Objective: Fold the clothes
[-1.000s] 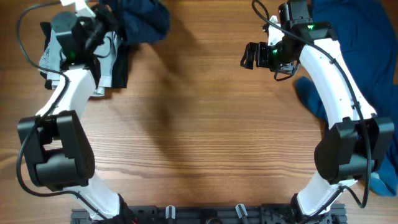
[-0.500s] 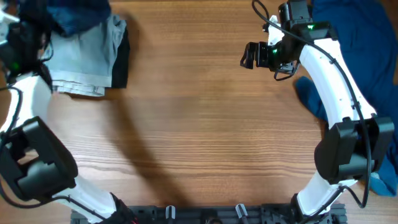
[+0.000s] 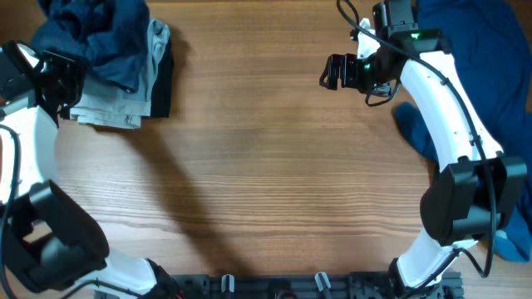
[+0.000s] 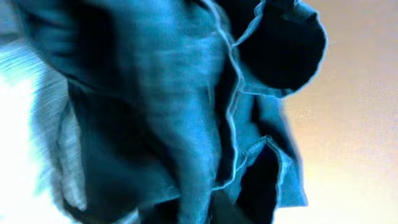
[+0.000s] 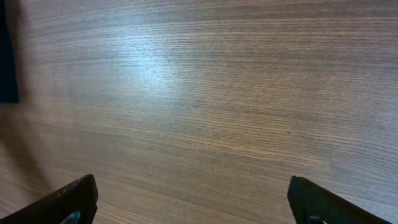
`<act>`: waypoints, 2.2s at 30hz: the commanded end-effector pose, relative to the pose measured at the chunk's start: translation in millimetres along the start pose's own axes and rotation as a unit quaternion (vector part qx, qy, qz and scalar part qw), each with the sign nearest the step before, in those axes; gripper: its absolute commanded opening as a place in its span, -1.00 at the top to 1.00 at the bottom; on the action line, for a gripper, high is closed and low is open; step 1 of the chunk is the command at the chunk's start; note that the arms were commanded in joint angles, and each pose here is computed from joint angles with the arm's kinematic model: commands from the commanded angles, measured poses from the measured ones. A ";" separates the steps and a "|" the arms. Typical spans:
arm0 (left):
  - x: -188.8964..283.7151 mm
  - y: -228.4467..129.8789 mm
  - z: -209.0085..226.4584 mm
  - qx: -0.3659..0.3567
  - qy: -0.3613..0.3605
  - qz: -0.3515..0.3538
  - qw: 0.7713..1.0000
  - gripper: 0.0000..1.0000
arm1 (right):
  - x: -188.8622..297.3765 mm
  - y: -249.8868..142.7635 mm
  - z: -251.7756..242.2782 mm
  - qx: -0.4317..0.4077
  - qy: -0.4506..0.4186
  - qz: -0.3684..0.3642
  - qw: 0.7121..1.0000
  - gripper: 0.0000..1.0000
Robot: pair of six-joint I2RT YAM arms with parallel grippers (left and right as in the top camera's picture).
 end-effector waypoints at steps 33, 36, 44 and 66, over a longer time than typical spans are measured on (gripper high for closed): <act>-64.7 3.6 -26.6 -0.173 0.043 -0.142 0.974 -0.95 | 3.7 -5.0 5.8 0.015 0.021 0.007 1.000 -0.97; -73.4 5.6 -24.2 -0.175 0.036 -0.151 0.972 -0.25 | 3.7 -4.9 5.8 0.014 0.021 0.007 1.000 -0.96; -63.9 8.9 -30.3 -0.176 0.035 -0.161 0.970 0.92 | 3.6 -5.1 6.1 0.015 0.021 0.007 1.000 -0.97; -16.7 -76.5 39.1 -0.117 0.225 0.096 0.963 0.92 | 3.6 -2.4 7.2 0.018 0.024 -0.001 1.000 -0.96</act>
Point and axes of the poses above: each gripper's point midway between its finger pads, its own x axis back along the fingers, its own z axis along the line the jaws close on, y = z × x, the point moved 8 cm from there along x, back along the fingers, and after that the axes turned 11 degrees about -x, right-handed, at the moved point
